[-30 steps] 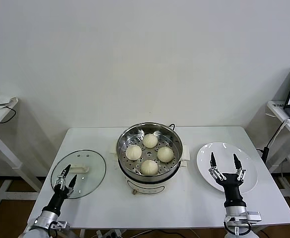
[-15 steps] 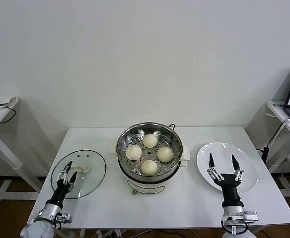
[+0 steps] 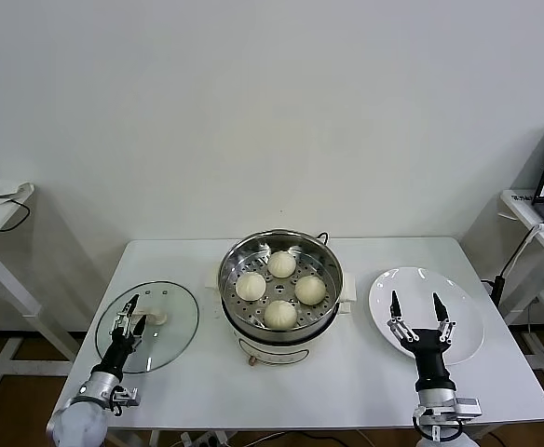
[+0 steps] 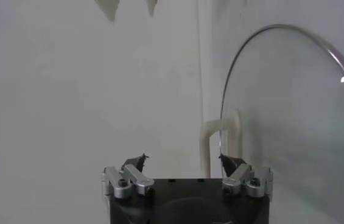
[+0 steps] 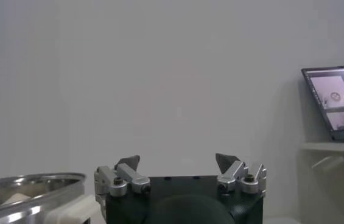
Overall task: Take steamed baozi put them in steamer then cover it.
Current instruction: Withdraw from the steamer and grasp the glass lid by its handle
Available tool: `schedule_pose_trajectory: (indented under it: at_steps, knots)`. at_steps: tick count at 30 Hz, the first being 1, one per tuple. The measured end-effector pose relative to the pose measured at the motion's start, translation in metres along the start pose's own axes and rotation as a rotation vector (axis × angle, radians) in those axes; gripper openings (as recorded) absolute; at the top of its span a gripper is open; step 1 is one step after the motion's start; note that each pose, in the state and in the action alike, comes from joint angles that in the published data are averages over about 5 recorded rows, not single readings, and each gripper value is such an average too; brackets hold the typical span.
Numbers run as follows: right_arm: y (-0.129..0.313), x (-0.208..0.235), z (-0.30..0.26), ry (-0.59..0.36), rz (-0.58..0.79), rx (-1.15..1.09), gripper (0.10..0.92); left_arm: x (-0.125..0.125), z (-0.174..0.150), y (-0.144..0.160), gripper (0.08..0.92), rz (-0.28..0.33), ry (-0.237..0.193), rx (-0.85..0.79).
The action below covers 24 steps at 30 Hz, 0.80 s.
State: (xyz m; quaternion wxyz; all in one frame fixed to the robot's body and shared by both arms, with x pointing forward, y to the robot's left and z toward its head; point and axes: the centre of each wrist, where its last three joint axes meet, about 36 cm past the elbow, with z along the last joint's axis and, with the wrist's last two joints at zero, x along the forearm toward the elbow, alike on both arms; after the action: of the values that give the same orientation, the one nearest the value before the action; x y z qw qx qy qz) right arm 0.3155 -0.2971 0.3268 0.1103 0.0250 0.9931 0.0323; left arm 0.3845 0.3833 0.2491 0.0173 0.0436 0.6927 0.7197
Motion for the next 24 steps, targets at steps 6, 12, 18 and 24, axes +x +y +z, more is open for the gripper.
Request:
schedule_pose_trajectory:
  at_steps: [6,12,18,24]
  knots:
    - [0.000,0.000,0.002,0.003,-0.003,0.005,0.823,-0.011,-0.001,0.003,0.823,-0.010,0.008,-0.003]
    - [0.000,0.000,0.002,0.003,-0.004,0.010,0.823,-0.020,-0.005,0.003,0.823,-0.011,0.008,0.001]
    - [-0.001,0.001,0.001,0.002,-0.005,0.014,0.823,-0.028,-0.007,0.001,0.823,-0.007,0.009,0.002]
    - [-0.001,0.002,0.002,0.001,-0.006,0.017,0.823,-0.031,-0.008,-0.001,0.818,-0.004,0.014,0.003]
